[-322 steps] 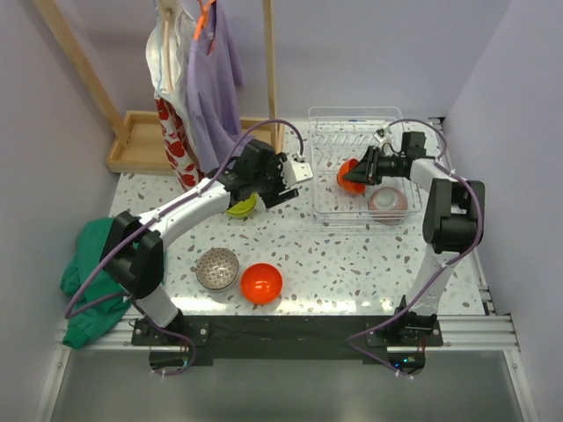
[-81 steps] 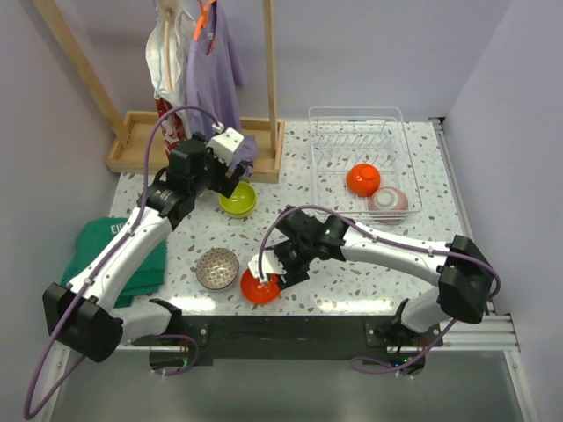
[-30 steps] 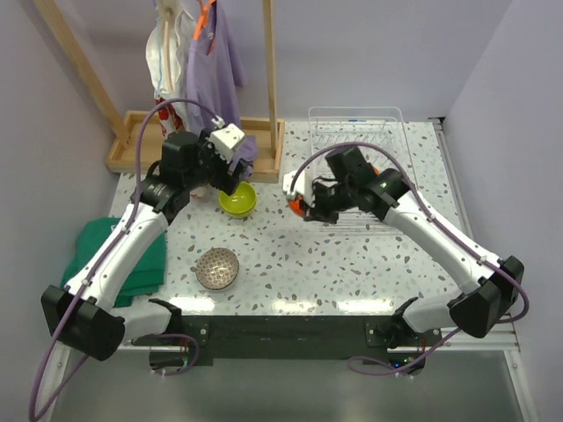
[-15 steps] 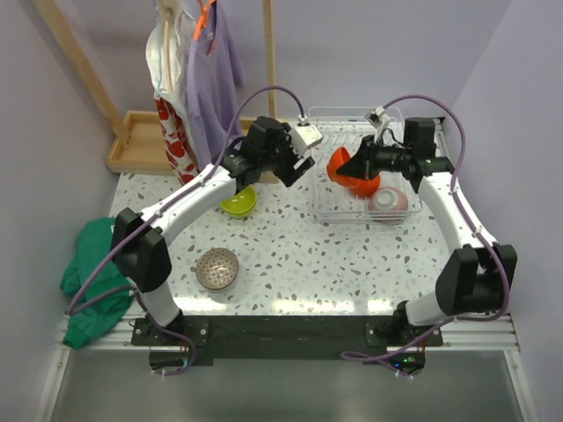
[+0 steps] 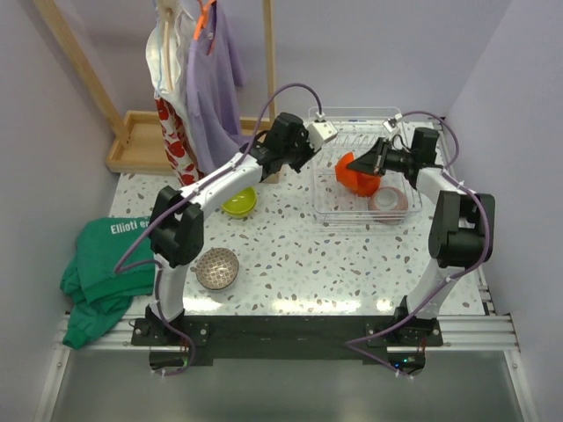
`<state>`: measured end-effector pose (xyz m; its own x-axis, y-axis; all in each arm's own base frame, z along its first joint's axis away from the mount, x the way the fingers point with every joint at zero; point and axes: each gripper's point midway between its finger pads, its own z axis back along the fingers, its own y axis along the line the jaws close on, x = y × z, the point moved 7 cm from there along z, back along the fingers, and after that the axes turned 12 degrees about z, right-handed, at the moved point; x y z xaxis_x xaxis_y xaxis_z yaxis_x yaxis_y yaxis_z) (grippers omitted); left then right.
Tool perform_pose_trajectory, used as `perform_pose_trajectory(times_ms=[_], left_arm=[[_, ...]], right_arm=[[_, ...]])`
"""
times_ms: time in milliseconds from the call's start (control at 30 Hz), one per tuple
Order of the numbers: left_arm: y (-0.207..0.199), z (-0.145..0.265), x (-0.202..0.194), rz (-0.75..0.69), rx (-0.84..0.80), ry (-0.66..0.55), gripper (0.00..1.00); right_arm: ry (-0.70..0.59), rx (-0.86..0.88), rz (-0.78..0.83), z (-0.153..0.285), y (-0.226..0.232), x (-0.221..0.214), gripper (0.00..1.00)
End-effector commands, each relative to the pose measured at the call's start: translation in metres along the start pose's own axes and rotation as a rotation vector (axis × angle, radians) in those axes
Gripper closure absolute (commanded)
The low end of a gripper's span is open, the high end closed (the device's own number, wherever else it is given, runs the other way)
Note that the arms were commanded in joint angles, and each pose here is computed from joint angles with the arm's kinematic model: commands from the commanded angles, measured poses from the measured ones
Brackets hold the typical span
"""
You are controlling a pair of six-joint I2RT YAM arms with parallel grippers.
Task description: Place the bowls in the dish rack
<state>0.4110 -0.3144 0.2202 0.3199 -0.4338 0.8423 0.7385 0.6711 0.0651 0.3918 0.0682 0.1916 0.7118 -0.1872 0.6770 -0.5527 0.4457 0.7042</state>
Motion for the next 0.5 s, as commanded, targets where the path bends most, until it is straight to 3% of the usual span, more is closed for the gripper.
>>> perform_pose_trajectory(times_ms=[0, 467], left_arm=[[-0.007, -0.014, 0.021, 0.003, -0.034, -0.077, 1.00], [-0.028, -0.059, 0.009, -0.019, -0.104, -0.098, 1.00]], right_arm=[[-0.033, 0.056, 0.087, 0.005, -0.003, 0.028, 1.00], [0.019, 0.014, -0.013, 0.003, -0.049, 0.014, 0.96]])
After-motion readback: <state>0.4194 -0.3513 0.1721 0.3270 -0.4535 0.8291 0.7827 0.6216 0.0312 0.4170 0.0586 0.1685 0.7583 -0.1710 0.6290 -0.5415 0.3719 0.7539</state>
